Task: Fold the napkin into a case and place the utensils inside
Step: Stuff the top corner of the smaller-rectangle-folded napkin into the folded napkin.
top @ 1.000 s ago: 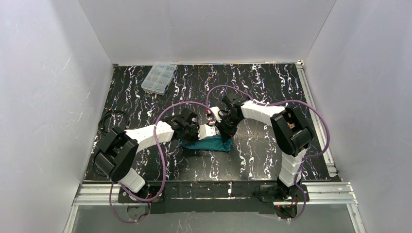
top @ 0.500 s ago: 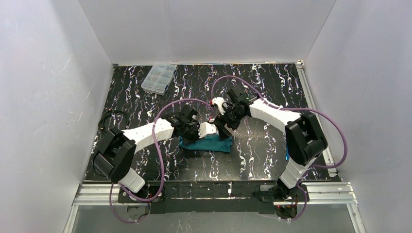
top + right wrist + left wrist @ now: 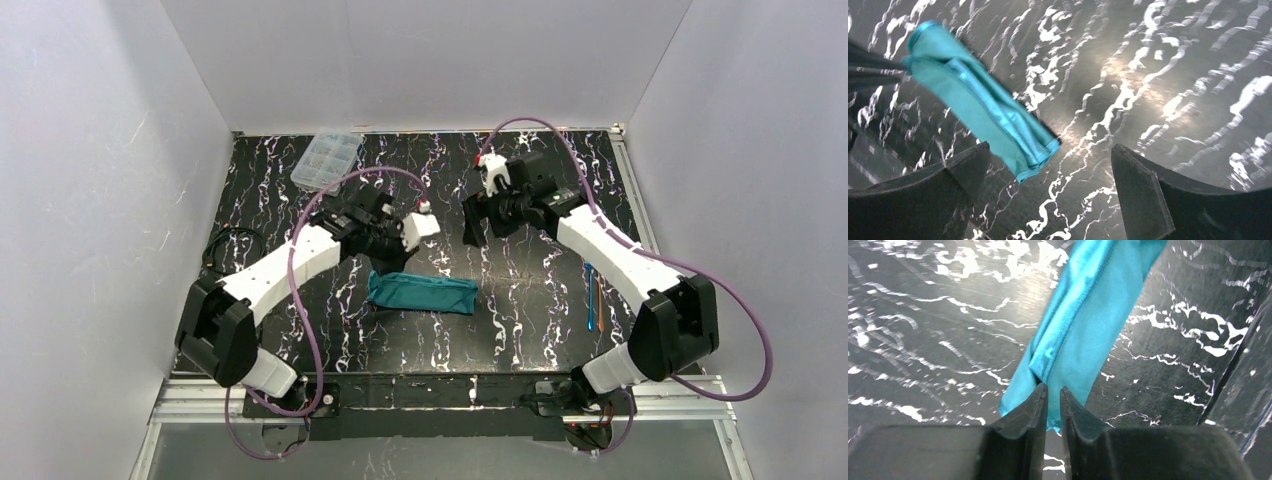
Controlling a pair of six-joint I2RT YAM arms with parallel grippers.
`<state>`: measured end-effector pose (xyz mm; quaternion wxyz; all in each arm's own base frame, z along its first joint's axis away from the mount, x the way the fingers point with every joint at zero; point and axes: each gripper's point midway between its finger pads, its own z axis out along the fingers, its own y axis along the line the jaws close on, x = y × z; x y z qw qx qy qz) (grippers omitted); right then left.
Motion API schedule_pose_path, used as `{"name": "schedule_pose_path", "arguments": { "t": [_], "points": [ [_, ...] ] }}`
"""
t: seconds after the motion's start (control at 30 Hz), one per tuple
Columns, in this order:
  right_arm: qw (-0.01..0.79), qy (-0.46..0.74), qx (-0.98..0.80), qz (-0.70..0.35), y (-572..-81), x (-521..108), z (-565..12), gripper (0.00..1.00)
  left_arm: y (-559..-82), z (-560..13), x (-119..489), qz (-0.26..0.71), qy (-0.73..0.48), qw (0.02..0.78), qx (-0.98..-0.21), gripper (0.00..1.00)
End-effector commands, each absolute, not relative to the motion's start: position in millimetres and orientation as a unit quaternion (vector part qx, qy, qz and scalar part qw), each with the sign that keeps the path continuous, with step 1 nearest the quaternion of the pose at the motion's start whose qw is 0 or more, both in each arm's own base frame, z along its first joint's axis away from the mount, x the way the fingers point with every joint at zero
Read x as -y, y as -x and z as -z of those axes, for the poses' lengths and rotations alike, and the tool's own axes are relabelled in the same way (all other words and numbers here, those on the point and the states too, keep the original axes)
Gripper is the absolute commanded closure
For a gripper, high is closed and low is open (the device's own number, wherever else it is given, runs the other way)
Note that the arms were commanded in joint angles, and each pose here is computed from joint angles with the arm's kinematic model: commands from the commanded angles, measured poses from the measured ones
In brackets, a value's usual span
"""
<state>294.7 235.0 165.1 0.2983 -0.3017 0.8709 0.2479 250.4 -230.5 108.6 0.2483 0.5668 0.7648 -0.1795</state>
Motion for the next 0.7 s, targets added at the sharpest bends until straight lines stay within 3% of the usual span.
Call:
{"name": "schedule_pose_path", "arguments": {
  "t": [0.0, 0.13, 0.2, 0.3, 0.47, 0.67],
  "points": [
    [0.395, 0.189, -0.881, -0.18, -335, -213, -237, 0.02, -270, -175, 214, 0.197, -0.501, 0.3, -0.788, 0.8],
    [0.397, 0.159, -0.843, -0.326, -329, -249, -244, 0.01, -291, -206, 184, 0.192, -0.445, 0.311, -0.817, 0.61],
    [0.353, 0.168, -0.832, -0.393, -318, -287, -233, 0.01, -291, -202, 173, 0.196, -0.425, 0.29, -0.835, 0.61],
    [0.339, 0.262, -0.829, -0.359, -276, -357, -215, 0.02, -283, -184, 158, 0.226, -0.376, 0.247, -0.864, 0.64],
    [0.312, 0.271, -0.811, -0.415, -238, -417, -195, 0.27, -269, -158, 141, 0.276, -0.294, 0.193, -0.895, 0.71],
    [0.293, 0.249, -0.815, -0.433, -226, -447, -166, 0.63, -260, -142, 137, 0.269, -0.278, 0.201, -0.9, 0.74]
  ]
}}
